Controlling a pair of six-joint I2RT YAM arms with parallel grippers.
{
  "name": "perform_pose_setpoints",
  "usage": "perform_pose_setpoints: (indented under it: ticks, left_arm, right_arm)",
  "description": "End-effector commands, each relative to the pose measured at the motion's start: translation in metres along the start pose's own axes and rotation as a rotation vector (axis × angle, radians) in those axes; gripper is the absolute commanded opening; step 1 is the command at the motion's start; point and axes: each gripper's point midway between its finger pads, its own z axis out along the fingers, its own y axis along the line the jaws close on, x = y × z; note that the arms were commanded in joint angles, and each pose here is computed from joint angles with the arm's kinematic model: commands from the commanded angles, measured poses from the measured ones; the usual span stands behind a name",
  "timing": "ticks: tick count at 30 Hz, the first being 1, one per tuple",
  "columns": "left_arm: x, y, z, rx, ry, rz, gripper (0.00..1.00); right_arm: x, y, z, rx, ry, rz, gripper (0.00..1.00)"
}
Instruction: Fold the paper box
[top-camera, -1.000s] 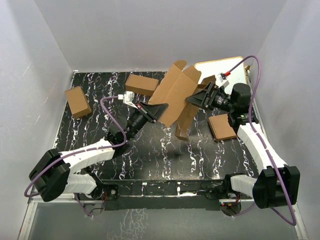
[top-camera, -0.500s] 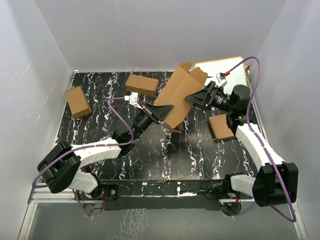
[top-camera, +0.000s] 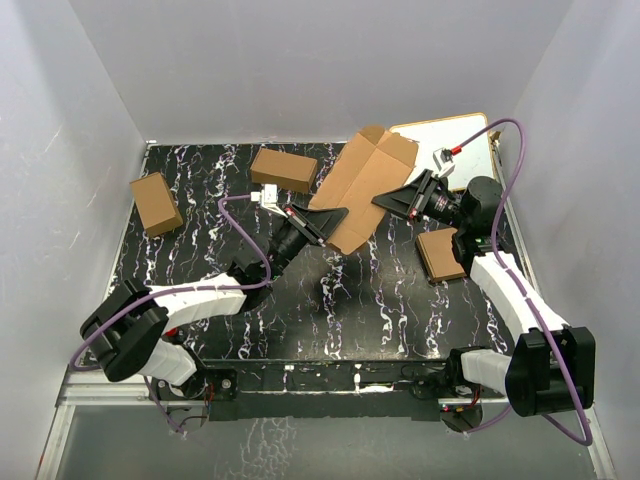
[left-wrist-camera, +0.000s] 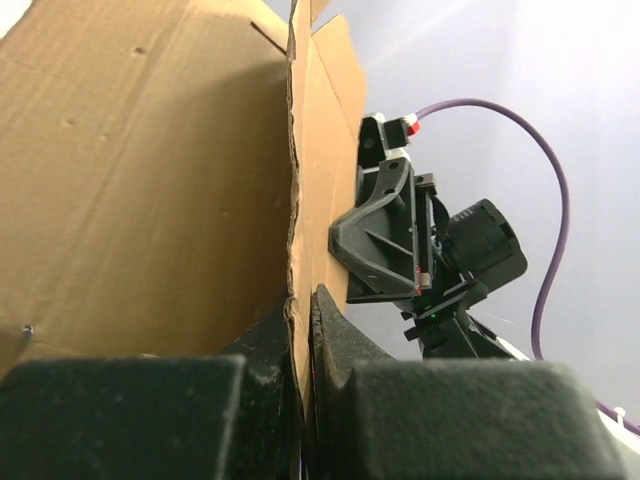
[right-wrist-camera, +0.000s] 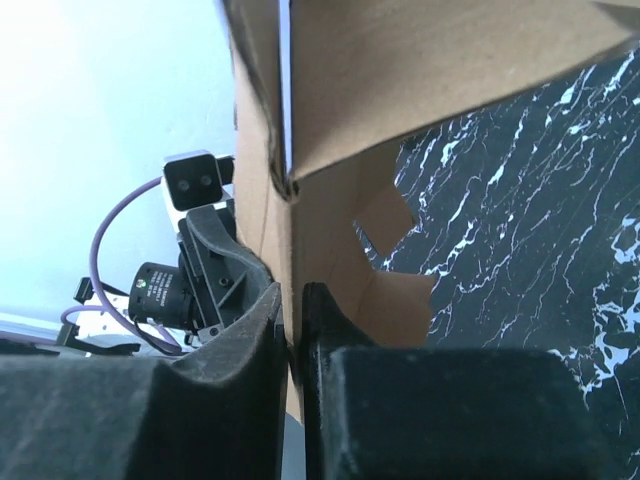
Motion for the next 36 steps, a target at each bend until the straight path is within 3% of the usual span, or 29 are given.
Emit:
perform_pose_setpoints:
  ticks: [1, 6, 7, 9, 11, 16, 19, 23, 30, 36]
  left_arm:
    - [-0.011, -0.021, 0.002, 0.057, -0.036, -0.008, 0.0]
    - [-0.011, -0.023, 0.0, 0.077, -0.041, -0.009, 0.0]
    - [-0.013, -0.026, -0.001, 0.087, -0.05, -0.008, 0.0]
    - [-0.02, -0.029, -0.004, 0.088, -0.074, 0.002, 0.0]
    - [-0.035, -0.038, -0.009, 0.093, -0.107, 0.026, 0.0]
    - [-0.068, -0.039, -0.023, 0.033, -0.158, 0.078, 0.0]
    - [-0.089, -0.038, -0.032, 0.007, -0.191, 0.084, 0.0]
    - [-0.112, -0.047, -0.04, 0.012, -0.201, 0.077, 0.0]
    - [-0.125, -0.083, -0.044, 0.052, -0.141, 0.105, 0.0]
    - [-0.123, -0.1, -0.05, 0.11, -0.119, 0.045, 0.0]
  right_arm:
    - [0.003, 0.02, -0.004, -0.073, 0.009, -0.047, 0.08]
    - [0.004, 0.022, -0.004, -0.084, 0.012, -0.052, 0.08]
    - [0.003, 0.022, -0.004, -0.081, 0.005, -0.059, 0.15]
    - [0.004, 0.019, -0.006, -0.08, 0.006, -0.102, 0.49]
    - [0.009, 0.017, -0.009, -0.084, 0.027, -0.204, 0.72]
    - [0.021, 0.007, -0.025, -0.078, 0.089, -0.558, 0.99]
    - [0.027, -0.002, -0.037, -0.087, 0.135, -0.712, 1.0]
    - [0.036, -0.011, -0.052, -0.125, 0.153, -0.793, 1.0]
    - [0.014, -0.062, -0.058, 0.004, -0.024, -0.712, 1.0]
    - [-0.001, -0.056, -0.055, -0.073, -0.141, -0.623, 1.0]
